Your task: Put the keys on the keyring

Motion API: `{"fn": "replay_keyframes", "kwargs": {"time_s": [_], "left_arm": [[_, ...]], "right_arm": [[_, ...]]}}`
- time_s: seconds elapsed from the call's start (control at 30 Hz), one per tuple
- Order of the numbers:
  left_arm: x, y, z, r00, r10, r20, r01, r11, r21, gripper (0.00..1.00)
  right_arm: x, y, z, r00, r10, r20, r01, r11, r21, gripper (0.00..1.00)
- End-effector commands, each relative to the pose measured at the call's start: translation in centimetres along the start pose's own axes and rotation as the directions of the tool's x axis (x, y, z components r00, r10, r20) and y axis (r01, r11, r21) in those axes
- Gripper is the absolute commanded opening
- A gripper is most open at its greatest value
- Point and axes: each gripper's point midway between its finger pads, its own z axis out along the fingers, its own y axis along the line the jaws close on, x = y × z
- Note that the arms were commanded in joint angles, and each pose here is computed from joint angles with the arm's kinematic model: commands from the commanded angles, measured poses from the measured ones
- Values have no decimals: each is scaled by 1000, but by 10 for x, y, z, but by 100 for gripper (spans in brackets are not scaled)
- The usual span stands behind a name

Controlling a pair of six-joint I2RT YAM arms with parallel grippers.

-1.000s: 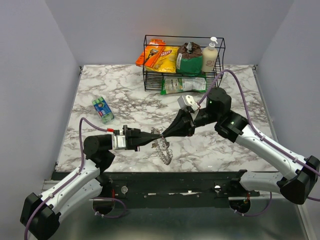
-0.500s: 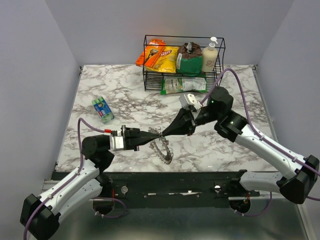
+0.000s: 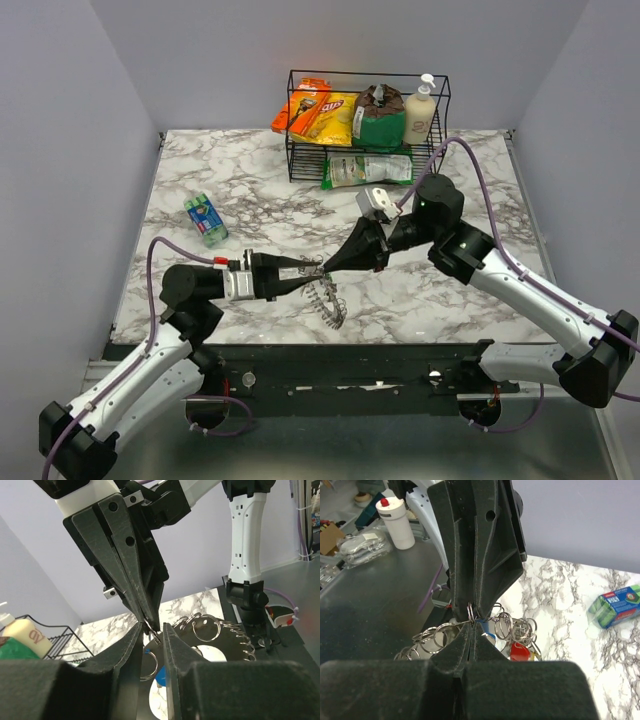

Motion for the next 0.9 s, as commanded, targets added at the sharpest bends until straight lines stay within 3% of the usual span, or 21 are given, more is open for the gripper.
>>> {"fn": "replay_keyframes", "kwargs": {"time_s": [0.0,0.33,0.6,0.87], "left_arm": [[9,5,-2,996,-12,-89,10,1000,-21,36],[21,9,-4,963,-103,-248,100,995,-27,42],[48,9,-9,872,-249,-422,251,967,-51,45],[62,9,-16,793,-301,-530,311,948,-72,43]], "right_arm": [[-4,-3,-2,1000,-17,-19,18,999,39,1],[20,-19,-2,993,60,-99,-49,993,107,1],[54,-35,-8,968,148,-202,-106,972,208,1],[83,-38,-13,943,218,-250,-152,954,258,1]]}}
